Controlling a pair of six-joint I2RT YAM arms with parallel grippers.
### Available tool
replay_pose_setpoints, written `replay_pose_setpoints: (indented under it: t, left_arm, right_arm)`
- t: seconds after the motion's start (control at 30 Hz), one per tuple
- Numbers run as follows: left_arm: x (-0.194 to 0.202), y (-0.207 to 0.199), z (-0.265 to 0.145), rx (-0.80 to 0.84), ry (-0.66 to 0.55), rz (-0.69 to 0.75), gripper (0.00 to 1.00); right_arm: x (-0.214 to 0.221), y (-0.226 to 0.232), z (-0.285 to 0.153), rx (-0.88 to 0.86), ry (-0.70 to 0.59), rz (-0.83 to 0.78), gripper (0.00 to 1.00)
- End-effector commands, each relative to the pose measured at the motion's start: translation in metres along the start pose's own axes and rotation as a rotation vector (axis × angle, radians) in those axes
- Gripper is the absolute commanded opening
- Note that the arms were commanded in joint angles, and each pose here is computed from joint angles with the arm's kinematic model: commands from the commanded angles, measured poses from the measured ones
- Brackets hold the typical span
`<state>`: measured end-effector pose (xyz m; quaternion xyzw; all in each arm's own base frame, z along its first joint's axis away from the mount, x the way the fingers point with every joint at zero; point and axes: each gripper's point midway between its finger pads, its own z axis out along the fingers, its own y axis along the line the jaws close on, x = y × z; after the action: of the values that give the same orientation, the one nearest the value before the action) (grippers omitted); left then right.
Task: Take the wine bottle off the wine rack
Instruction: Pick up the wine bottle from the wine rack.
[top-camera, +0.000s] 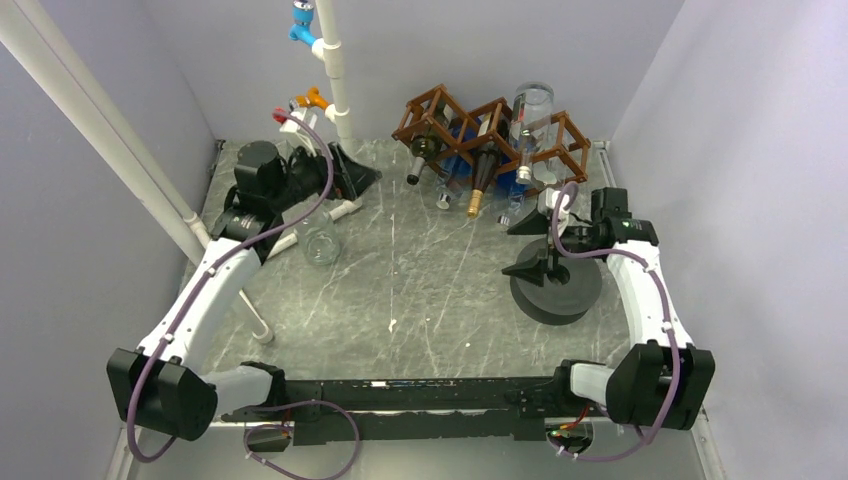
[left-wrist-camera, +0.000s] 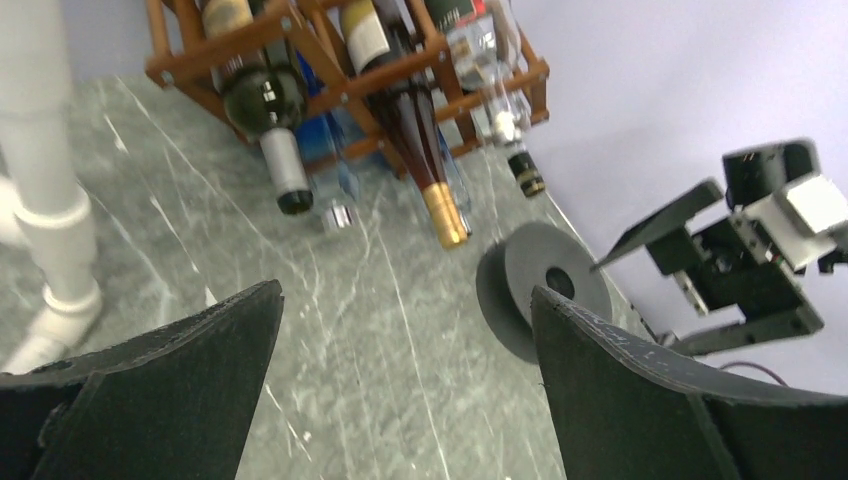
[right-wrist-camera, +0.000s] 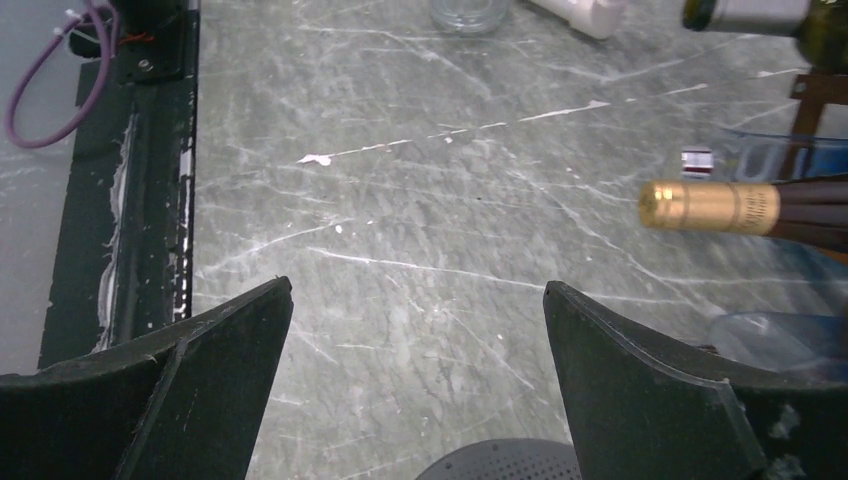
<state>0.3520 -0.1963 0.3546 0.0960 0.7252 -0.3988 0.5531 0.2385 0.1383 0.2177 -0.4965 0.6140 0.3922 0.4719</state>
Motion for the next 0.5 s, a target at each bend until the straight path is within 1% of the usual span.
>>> replay_pose_setpoints:
  t: [0.0, 0.2, 0.47]
  left_arm:
    - [0.019, -0.021, -0.014, 0.065, 0.043, -0.020, 1.00]
    - [0.041, -0.022, -0.026, 0.069, 0.087, 0.003, 1.00]
    - [0.073, -0.018, -0.037, 0.095, 0.115, -0.013, 1.00]
  right_arm:
    - [-0.037, -0.001, -0.016, 0.042, -0.064, -0.070, 1.00]
    - [-0.053, -0.006, -0.030, 0.101, -0.043, -0.019, 1.00]
    - [-0.093, -0.020, -0.044, 0.181, -0.057, 0.081, 1.00]
